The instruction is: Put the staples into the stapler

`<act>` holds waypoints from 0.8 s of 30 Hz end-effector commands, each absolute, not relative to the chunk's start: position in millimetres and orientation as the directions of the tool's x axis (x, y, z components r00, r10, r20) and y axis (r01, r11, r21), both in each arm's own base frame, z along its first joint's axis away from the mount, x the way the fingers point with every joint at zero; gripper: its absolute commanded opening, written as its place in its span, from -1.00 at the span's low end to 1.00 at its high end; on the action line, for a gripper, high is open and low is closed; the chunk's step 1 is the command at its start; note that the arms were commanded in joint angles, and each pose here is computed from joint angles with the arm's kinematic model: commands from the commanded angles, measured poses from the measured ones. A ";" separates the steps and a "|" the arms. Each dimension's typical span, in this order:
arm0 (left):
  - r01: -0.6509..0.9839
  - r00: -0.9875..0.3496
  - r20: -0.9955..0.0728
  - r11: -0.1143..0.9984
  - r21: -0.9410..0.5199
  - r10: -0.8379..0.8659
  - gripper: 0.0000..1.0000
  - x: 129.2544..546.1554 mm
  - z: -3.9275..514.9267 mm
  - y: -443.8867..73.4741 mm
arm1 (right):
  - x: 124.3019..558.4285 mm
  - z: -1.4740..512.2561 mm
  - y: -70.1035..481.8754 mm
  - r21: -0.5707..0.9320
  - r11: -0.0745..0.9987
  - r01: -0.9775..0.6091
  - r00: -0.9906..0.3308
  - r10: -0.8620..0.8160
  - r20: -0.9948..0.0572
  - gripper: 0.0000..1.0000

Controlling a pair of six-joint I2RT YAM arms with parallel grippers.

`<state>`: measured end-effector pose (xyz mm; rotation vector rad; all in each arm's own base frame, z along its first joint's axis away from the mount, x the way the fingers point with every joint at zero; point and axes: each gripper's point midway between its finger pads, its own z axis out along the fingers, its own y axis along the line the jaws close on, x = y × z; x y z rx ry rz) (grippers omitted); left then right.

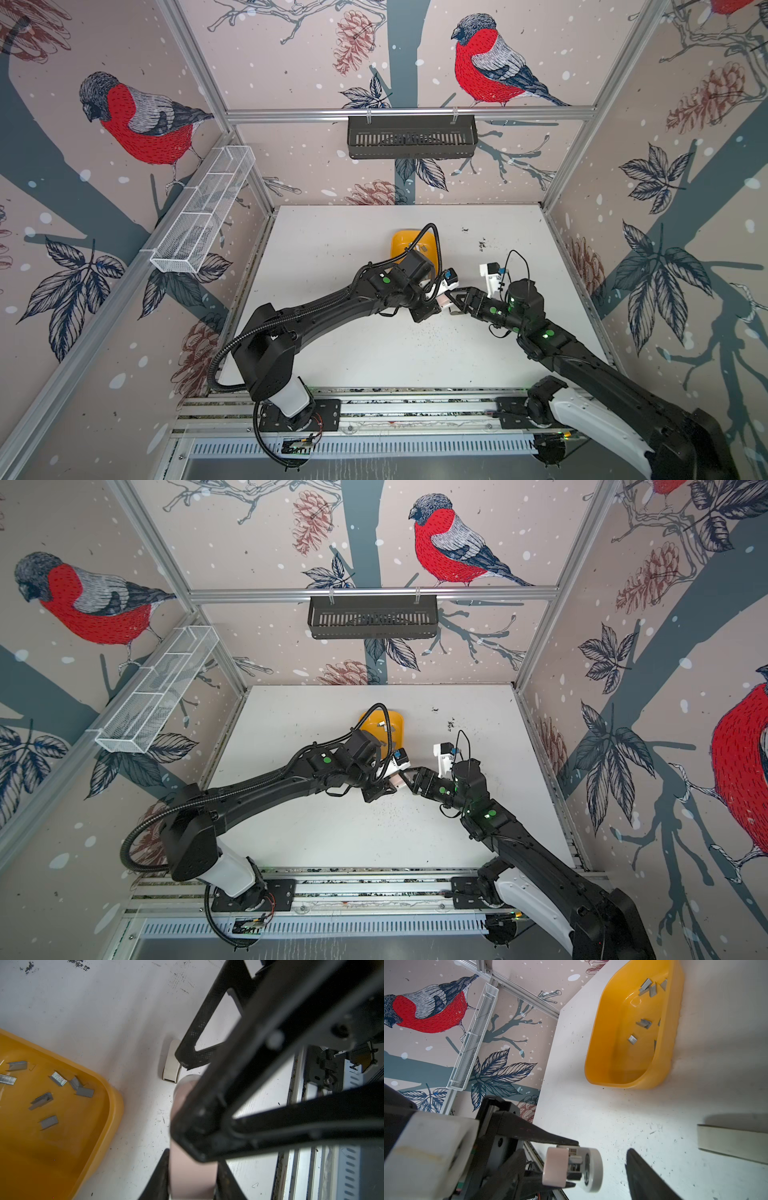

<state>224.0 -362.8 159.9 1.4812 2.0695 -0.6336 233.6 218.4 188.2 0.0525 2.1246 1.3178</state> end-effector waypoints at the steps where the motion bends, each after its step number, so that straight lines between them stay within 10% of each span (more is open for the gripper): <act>1: 0.958 -0.251 -0.670 0.277 -0.070 0.698 -0.72 223.7 167.1 -367.4 | 233.4 187.9 213.5 0.789 0.532 -0.307 -0.780 0.334 -0.529 0.69; 7: 0.957 -0.251 -0.673 0.281 -0.067 0.696 -0.72 223.8 168.8 -366.6 | 226.8 182.6 198.0 0.740 0.601 -0.303 -0.760 0.316 -0.568 0.99; 24: 0.959 -0.239 -0.684 0.277 -0.057 0.689 -0.72 218.8 176.8 -366.4 | 200.5 223.5 137.6 0.489 0.819 -0.299 -0.656 0.196 -0.729 1.00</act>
